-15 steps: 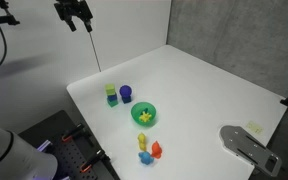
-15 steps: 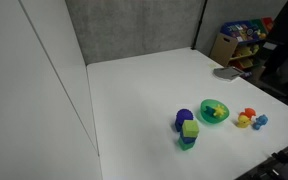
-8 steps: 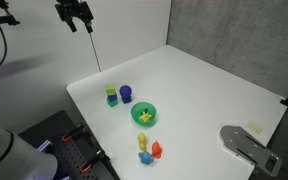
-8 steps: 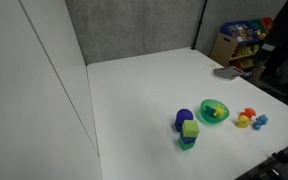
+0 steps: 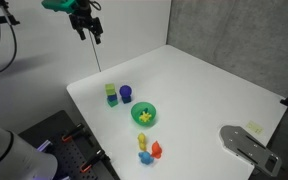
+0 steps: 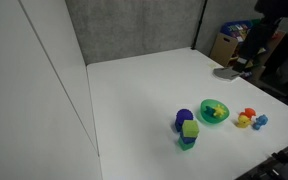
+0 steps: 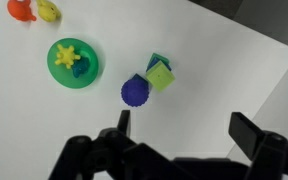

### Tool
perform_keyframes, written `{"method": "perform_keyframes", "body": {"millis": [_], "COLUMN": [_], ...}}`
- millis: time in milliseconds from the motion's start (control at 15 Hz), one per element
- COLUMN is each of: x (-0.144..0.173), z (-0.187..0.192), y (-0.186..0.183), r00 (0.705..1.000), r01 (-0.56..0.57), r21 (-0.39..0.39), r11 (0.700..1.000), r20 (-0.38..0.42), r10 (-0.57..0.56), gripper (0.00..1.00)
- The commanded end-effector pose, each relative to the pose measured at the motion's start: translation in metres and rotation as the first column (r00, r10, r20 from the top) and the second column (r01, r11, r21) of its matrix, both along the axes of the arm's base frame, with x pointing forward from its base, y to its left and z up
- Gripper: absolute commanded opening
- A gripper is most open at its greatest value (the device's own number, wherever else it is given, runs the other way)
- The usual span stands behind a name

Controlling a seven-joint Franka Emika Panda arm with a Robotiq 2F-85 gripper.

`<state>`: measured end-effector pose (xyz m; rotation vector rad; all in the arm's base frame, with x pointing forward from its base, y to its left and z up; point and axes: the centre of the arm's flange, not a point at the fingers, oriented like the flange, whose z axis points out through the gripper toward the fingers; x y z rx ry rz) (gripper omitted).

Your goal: Pick up the light green block and place it in the green bowl

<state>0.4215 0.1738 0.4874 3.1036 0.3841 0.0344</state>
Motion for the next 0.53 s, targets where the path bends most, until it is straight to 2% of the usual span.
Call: {"method": "perform_keyframes", "body": {"millis": [0, 200, 467], "x": [0.008, 0.008, 0.004], "z": [-0.041, -0.086, -0.15], "y": [-0.008, -0.011, -0.013], "r00": [0.998, 0.995, 0.989], "r01": [0.056, 0.097, 0.149], "r21": [0.065, 0.073, 0.046], "r11": [0.996, 0.993, 0.988], "r20": [-0.032, -0.042, -0.016], "r10": [-0.054, -0.094, -0.149], "gripper": [1.0, 1.0, 1.0]}}
